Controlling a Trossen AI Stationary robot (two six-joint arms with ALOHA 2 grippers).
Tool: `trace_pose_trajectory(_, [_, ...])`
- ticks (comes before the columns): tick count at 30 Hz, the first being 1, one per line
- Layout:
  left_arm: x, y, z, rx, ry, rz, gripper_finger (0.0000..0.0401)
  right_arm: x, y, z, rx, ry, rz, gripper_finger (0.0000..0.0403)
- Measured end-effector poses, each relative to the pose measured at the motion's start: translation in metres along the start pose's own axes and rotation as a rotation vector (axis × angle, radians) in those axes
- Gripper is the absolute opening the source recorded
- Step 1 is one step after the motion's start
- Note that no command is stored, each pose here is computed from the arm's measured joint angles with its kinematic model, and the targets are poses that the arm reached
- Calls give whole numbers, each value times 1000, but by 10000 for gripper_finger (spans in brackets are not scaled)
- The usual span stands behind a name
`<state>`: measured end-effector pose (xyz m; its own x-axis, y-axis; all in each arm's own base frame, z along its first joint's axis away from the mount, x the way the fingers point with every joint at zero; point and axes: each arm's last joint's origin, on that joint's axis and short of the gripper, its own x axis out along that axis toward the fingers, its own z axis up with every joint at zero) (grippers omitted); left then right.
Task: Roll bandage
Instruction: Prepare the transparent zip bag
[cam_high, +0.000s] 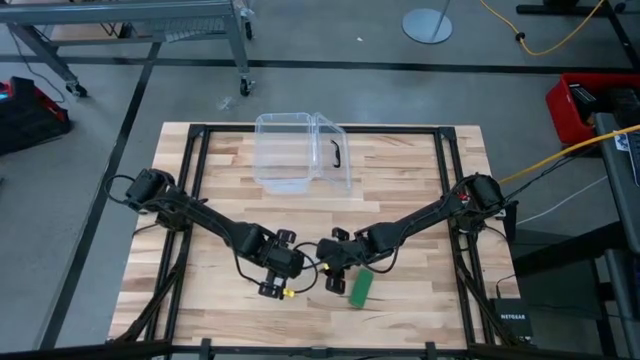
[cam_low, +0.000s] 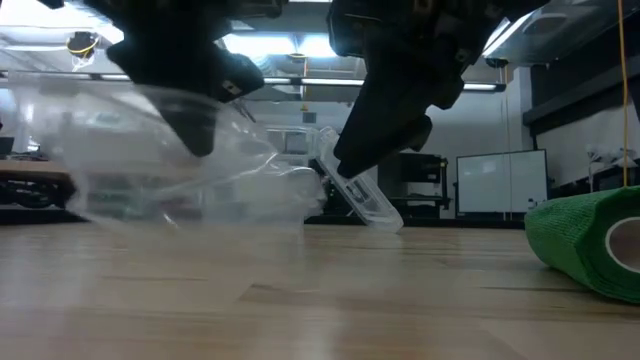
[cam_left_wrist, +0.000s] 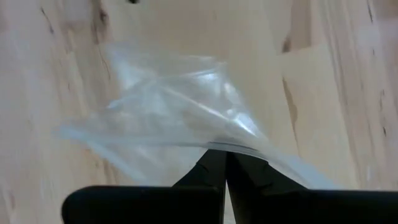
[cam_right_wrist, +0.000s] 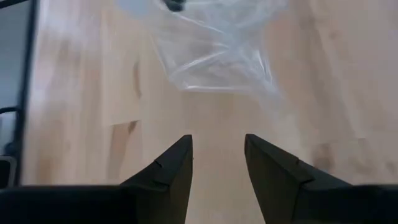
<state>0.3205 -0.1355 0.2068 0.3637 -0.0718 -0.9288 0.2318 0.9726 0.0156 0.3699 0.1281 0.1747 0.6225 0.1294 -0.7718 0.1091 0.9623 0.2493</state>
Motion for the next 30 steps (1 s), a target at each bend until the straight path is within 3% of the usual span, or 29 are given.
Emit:
trace_pose_trajectory(9, [-1, -11, -3, 37, 9, -11, 0, 0, -2, 2, -98, -56, -94, 150])
trace_pose_trajectory(18, [-1, -12, -1, 37, -6, -14, 0, -1, 0, 15, -230, -176, -72, 150])
trace_pose_trajectory(23, [-1, -16, -2, 70, -12, -18, 0, 0, -15, 24, -260, -195, -127, 150])
trace_pose_trajectory(30, [-2, -20, 2, 124, -57, -28, 0, 1, -35, 37, -223, -183, 13, 150])
